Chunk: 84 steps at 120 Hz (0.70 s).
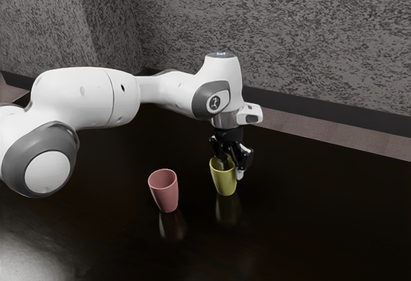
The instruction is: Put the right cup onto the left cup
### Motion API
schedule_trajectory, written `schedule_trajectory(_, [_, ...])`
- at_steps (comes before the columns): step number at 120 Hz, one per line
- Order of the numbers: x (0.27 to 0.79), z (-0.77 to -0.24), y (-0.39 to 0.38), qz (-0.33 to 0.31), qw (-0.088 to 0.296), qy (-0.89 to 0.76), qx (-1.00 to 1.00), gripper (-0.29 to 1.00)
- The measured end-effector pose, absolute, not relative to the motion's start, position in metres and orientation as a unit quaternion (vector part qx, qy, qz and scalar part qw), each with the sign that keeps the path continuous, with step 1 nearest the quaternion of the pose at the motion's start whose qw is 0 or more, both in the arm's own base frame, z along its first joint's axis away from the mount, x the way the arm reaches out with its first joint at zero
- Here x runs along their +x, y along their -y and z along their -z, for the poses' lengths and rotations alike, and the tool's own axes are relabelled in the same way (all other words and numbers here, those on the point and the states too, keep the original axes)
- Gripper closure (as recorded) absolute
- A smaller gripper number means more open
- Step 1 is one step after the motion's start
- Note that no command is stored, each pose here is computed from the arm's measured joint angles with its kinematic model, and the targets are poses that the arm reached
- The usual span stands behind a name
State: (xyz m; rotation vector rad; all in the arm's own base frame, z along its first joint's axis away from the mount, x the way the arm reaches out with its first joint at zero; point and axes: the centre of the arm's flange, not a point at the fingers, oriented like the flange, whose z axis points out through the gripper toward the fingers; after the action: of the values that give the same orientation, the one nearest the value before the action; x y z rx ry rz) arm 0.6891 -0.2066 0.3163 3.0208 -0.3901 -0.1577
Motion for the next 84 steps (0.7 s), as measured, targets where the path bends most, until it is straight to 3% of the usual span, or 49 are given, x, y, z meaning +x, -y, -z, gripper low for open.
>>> schedule_trajectory(34, [0.689,-0.318,0.207,0.052,0.043,0.129,0.989,0.7])
schedule_trajectory(66, [0.687,-0.328,0.209,0.048,0.04,0.129,0.99,0.77])
schedule_trajectory(84, [0.673,-0.366,0.21,0.035,0.038,0.132,0.99,0.78])
